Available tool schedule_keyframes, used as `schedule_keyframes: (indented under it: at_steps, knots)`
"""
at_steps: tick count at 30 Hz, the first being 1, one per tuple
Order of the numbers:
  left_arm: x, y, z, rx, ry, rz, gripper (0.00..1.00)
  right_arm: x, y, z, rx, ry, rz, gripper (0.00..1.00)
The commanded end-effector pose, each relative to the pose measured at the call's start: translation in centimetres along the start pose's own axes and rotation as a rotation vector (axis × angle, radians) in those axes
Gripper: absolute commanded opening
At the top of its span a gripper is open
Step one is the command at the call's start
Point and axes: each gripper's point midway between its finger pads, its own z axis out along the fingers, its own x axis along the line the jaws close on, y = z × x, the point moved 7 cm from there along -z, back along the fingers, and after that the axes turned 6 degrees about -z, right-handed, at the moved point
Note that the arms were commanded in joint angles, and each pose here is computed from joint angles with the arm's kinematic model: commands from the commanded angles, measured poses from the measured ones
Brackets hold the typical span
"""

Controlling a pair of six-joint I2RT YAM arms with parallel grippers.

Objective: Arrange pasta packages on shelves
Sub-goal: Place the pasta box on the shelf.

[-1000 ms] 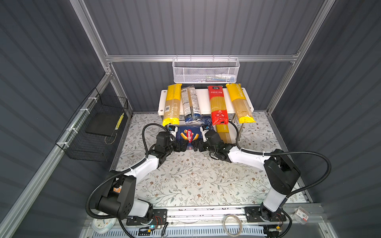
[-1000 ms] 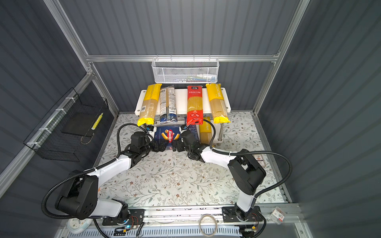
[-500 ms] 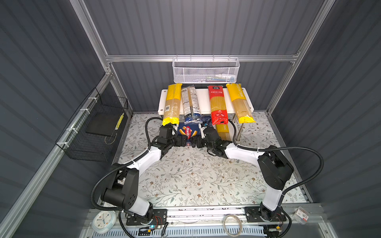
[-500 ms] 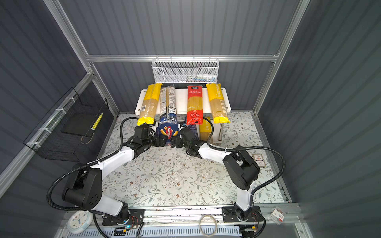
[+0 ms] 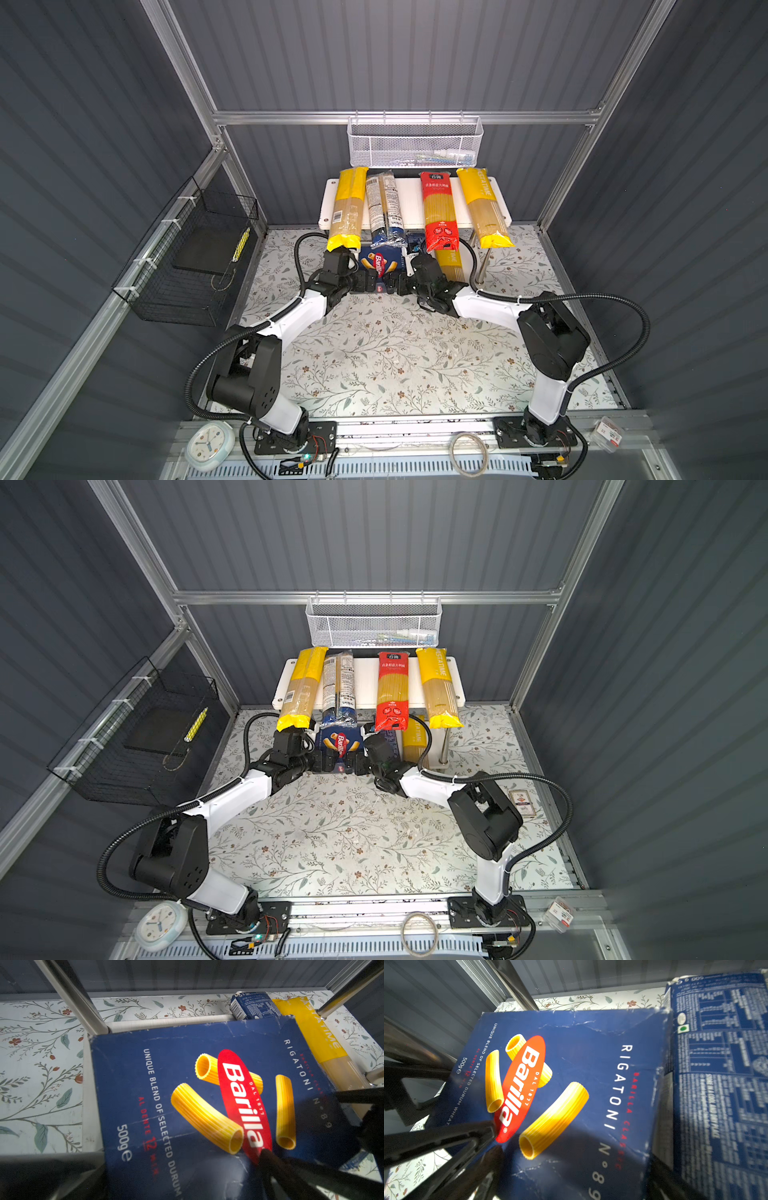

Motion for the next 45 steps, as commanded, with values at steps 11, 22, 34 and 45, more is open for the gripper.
schedule_keyframes:
  at_steps: [11,22,34,45]
  knots:
    - [-2.3,2.5,-0.9,-0.076,-0.073,0.035,1.0,2.5,2.4,-2.7,-0.113,0.093,-0.029,0.99]
    - [-1.7,2.2,0.2,-0.065,-0.029,0.01,1.0,1.5,2.5,-0.2,-0.114,-0.007,0.007,0.99]
    - [-0.3,2.6,-0.9,-0.117,0.112,-0.014,1.0,-1.1,1.6,-1.6,-0.232,-0.18,0.061,0.99]
    - [-0.3,3.1,-2.7,-0.18,0.125,-0.007,1.0,-1.1,2.8,-2.4,-0.293,-0.205,0.035,0.99]
